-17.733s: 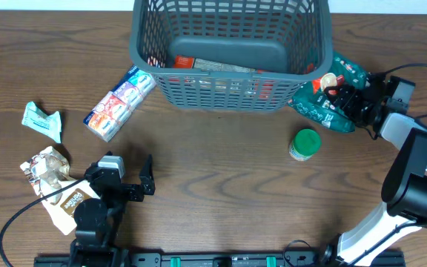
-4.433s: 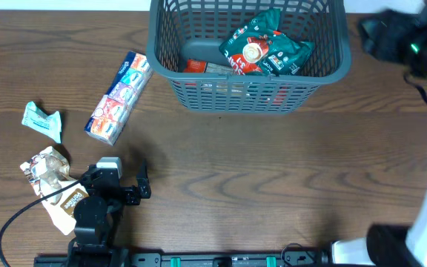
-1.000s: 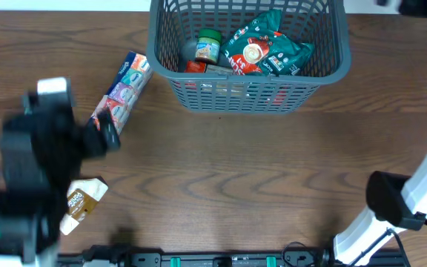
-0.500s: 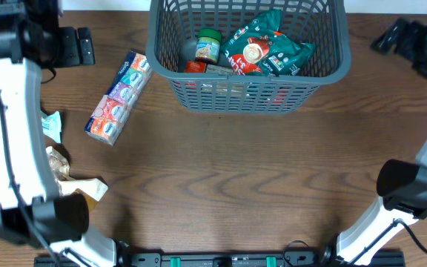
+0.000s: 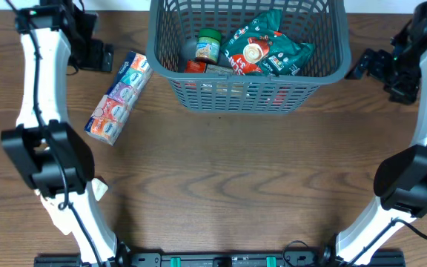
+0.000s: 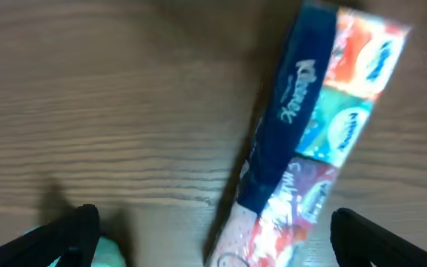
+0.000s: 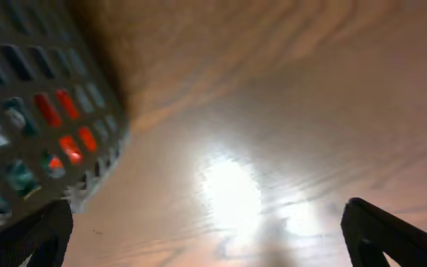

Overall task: Pack container
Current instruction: 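Move the left gripper to the tissue multipack and grasp it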

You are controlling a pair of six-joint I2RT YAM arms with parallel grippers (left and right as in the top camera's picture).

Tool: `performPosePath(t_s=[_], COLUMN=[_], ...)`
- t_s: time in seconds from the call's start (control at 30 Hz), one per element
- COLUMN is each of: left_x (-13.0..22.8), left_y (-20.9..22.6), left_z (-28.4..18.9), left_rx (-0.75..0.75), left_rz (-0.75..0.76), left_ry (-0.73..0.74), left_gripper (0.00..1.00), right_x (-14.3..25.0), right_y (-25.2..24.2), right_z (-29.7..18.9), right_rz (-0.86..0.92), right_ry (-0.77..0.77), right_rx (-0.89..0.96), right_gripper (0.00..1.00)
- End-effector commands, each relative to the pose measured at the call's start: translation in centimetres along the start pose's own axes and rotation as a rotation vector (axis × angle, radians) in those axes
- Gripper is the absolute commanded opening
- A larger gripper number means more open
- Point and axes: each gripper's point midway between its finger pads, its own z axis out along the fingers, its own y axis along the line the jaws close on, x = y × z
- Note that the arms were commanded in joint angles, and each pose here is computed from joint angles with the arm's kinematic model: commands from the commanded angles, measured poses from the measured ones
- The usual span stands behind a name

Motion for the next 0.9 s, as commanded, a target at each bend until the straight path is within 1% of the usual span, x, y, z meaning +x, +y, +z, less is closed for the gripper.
performPosePath(t_s=[0.0,0.13,0.3,0.43,0.63,0.87], left_x=[0.4,1.3,1.3,1.3,2.5,4.5], left_y=[-0.5,-1.7,-3.4,-4.4,-5.7,-5.8], left_z=[2.3,4.5,5.5,5.5,5.6,6.8], left_rx=[0.025,0.053,0.069,0.076,0.097,0.115], left_rz=[0.120,0.174,0.216,0.238,0.257,0.251], left_ry=[0.048,0.111,0.130,0.136,0.187,0.250], left_gripper=[0.98,0.99,0.99,0.99,0.99,0.99], right_x=[-0.3,-0.5,-0.8,-1.1,-1.6,-1.7], right_y=[1.9,3.5,4.5,4.4,3.7,2.9], right_z=[0.2,0.3,0.4,0.4,0.7,0.7], right_rz=[-0.028,-0.065,-0.087,-0.088,-0.086,-0.069], right_ry=[-0.027,-0.053,-0.075,-0.085,-0.099,-0.097], right_rx=[-0.011,-0.025,-0.031,-0.027,0.019,0.023], right_gripper=[0.99,0.99,0.99,0.99,0.99,0.99])
